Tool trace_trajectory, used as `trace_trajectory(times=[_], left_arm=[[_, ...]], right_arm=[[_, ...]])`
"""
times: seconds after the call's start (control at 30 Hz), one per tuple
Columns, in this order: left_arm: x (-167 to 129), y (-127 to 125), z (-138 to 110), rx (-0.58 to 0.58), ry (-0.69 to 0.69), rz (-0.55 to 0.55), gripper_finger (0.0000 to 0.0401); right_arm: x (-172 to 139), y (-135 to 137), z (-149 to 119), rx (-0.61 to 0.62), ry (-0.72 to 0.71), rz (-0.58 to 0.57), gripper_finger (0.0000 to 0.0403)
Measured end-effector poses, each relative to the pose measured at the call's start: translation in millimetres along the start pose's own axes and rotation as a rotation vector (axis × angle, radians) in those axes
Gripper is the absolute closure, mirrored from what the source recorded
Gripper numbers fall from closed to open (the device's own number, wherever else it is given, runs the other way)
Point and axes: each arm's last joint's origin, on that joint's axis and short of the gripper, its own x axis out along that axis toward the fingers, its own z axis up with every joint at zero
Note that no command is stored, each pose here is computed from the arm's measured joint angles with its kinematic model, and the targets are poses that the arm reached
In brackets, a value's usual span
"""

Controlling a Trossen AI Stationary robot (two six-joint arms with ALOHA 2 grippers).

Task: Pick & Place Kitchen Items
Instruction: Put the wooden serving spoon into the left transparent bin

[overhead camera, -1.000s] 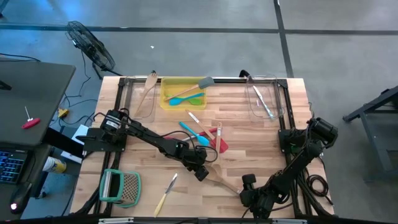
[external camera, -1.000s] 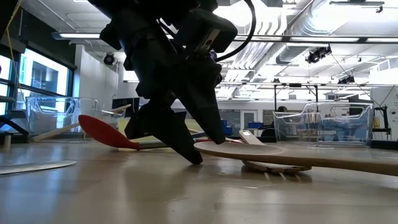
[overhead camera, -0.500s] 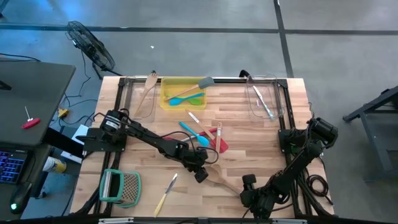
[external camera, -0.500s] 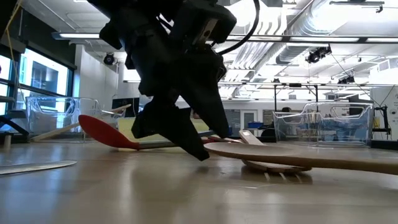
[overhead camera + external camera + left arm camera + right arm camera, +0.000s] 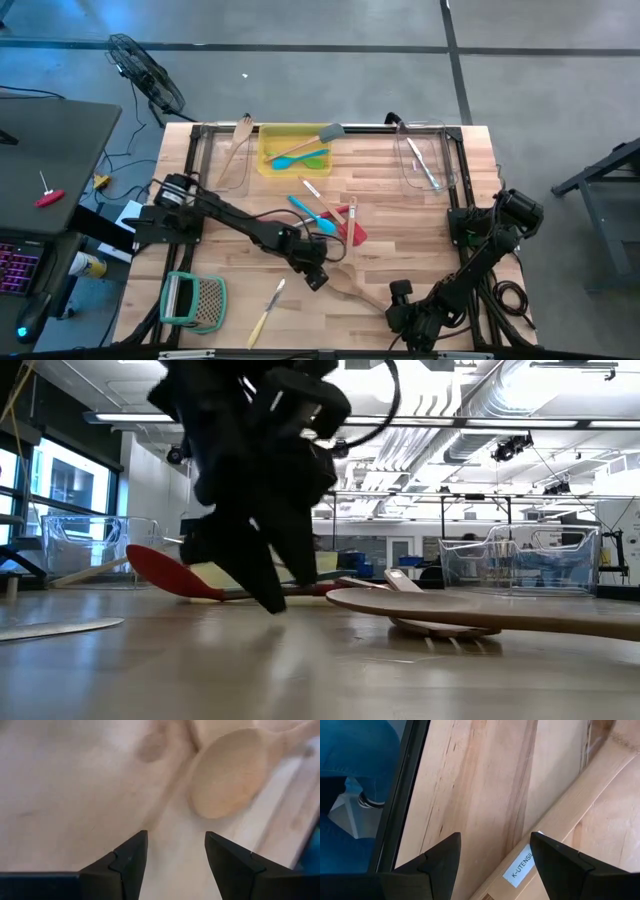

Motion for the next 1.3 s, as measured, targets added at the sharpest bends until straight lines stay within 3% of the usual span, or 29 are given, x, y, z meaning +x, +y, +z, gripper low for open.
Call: trace_trajectory(times=[0.07,0.23,0.43,0.67,0.97,1.3], left_arm=[[-15,-1,-5,-0.004,-0.016,0.028,0.0208],[-55,-5,-23,-0.009,-0.131,-0.035,0.0208],[-80,2,-49,-0.010,-0.321,-0.245,0.0208],[-62,29,-71,-0.042,-0.487,-0.473,0.0208],[-32,40,-79,-0.088,-0.502,-0.431,0.0208],[-13,21,-71,-0.160,-0.478,-0.457,0.0208]], right_arm=[[0,0,0,-0.001,0.000,0.001,0.0170],[0,1,-1,-0.004,-0.001,0.001,0.0170],[0,1,-1,-0.003,-0.002,0.002,0.0170],[0,1,0,-0.003,-0.003,0.002,0.0170],[1,-3,2,-0.010,-0.003,-0.007,0.0170],[1,-3,2,-0.013,-0.004,-0.007,0.0170]])
